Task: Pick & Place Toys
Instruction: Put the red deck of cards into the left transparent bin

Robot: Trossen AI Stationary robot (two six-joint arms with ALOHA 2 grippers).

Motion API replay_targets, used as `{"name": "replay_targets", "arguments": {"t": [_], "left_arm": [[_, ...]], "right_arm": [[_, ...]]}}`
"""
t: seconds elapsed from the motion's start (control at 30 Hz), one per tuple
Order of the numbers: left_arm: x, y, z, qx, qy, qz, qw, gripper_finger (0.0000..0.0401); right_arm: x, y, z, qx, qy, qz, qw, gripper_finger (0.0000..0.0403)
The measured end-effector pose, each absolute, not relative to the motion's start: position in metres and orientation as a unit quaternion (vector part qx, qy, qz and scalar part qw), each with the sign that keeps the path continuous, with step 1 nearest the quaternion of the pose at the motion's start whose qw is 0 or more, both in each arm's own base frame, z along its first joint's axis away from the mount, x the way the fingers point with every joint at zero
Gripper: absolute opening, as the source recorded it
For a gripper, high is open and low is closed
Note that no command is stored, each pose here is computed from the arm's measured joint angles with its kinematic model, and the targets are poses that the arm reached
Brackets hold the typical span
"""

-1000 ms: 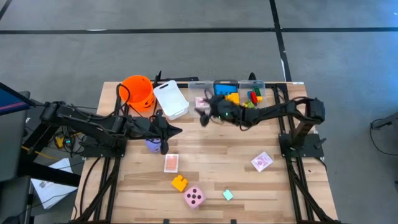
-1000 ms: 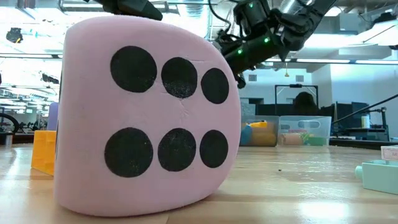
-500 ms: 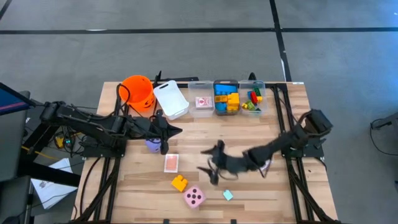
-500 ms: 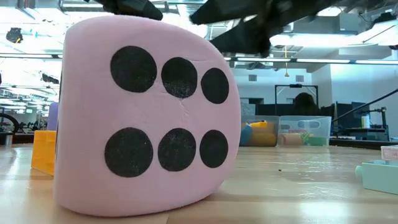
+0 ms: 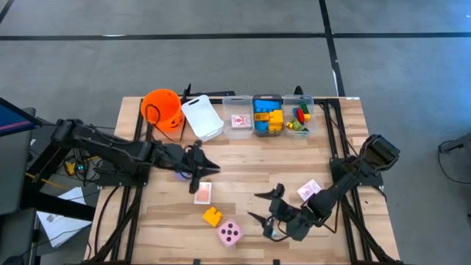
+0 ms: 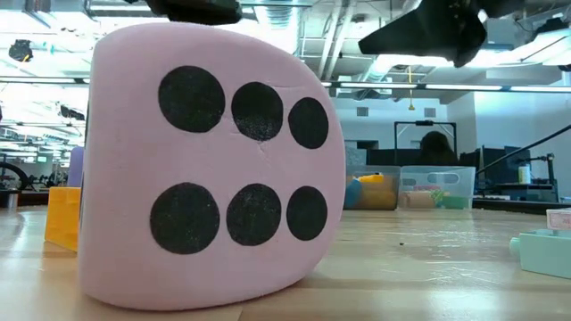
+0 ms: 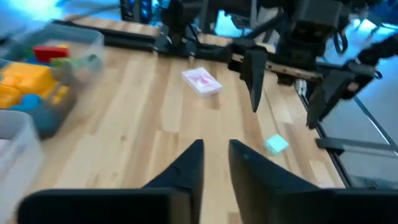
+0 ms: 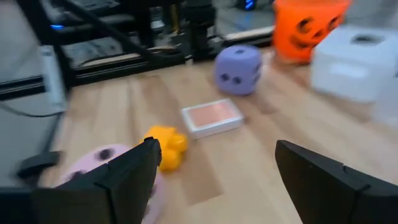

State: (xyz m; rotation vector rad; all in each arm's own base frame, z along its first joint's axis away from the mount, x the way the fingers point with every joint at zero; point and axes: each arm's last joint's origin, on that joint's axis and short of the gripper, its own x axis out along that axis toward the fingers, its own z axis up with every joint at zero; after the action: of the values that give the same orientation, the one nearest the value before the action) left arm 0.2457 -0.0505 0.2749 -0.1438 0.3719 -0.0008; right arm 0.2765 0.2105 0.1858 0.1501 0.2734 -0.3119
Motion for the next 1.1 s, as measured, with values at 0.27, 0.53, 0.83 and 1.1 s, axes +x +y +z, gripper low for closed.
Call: {"name": "replay_targets", "arguments": {"t": [0.27,0.53,0.83,1.1], "left_arm": [[0.281,-0.071,0.25,-0.073,0.156,-0.026,0.985,0.0178],[0.292,-0.073,0.235,-0.07,0.165,-0.022,0.984,0.0266],[0.292,-0.072,0.236,-0.071,0.162,-0.021,0.984,0.029],[0.292,-0.073,0.236,-0.071,0.162,-0.023,0.984,0.029]], "right_arm": [[0.282,0.206,0.183,0.041,0.174,-0.1,0.979,0.0315],[0.274,0.207,0.207,-0.109,0.33,0.035,0.937,0.0315],[0.241,0.177,0.216,-0.19,0.585,-0.016,0.789,0.0315],[0.224,0.167,0.198,-0.132,0.698,0.004,0.704,0.0315]]}}
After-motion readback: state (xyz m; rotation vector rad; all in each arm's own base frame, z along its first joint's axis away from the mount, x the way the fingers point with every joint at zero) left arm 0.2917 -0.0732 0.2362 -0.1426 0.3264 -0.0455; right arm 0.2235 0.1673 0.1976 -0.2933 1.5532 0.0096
